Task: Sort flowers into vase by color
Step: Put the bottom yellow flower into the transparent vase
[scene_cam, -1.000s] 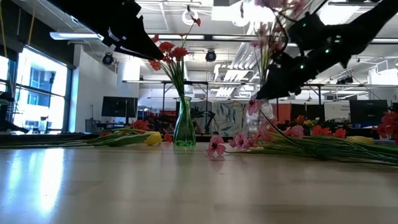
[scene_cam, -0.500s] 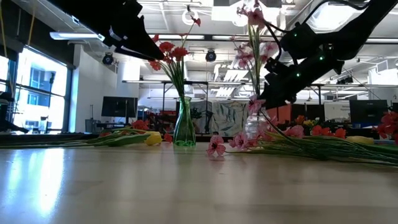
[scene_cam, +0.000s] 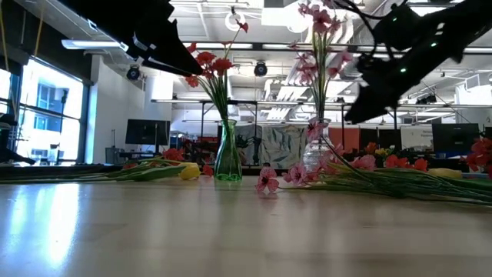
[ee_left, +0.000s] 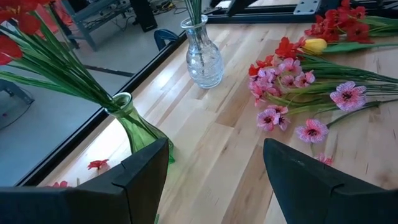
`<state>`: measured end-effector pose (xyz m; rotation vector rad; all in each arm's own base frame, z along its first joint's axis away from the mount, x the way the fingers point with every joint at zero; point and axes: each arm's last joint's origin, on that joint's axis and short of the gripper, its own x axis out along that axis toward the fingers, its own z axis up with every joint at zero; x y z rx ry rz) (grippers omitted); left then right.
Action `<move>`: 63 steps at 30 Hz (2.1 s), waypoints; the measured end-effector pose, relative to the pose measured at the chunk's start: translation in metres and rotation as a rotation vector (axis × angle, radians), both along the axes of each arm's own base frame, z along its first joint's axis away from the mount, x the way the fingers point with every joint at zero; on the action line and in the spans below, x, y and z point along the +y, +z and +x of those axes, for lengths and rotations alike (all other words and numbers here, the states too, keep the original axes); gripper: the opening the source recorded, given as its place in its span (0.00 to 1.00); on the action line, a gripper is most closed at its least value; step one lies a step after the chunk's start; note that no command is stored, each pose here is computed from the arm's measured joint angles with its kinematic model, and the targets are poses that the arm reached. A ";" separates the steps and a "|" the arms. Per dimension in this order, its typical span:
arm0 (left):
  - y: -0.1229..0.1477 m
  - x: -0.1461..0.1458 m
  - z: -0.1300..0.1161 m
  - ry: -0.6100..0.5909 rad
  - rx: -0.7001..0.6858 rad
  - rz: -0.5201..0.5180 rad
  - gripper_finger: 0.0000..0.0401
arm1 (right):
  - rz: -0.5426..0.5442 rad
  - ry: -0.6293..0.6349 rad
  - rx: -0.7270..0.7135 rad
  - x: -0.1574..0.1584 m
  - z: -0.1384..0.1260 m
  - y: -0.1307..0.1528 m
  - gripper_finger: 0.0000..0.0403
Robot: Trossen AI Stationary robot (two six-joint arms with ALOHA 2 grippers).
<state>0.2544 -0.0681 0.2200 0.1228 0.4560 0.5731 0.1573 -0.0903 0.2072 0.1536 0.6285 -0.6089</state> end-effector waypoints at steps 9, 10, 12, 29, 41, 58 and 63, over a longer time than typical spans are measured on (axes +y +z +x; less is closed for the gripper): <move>0.000 0.000 0.000 0.007 -0.002 0.004 0.62 | 0.280 -0.099 0.099 0.045 -0.029 0.025 0.76; 0.000 0.000 0.000 0.007 -0.003 0.004 0.62 | 0.322 -0.101 0.121 0.051 -0.030 0.025 0.76; 0.000 0.000 0.000 0.008 -0.007 -0.002 0.62 | 0.403 -0.117 0.182 0.064 -0.033 0.023 0.76; -0.001 -0.002 -0.002 0.005 0.006 -0.002 0.62 | 0.750 -0.046 0.488 0.168 -0.007 -0.018 0.68; -0.001 -0.002 -0.001 0.005 0.003 -0.003 0.62 | 0.675 -0.241 0.684 0.173 0.010 -0.059 0.30; -0.001 -0.002 -0.002 0.003 0.006 -0.003 0.62 | 0.622 -0.166 0.656 0.171 0.011 -0.056 0.01; -0.001 -0.002 -0.002 -0.004 0.009 -0.007 0.62 | 0.643 0.006 0.474 0.185 0.005 -0.034 0.01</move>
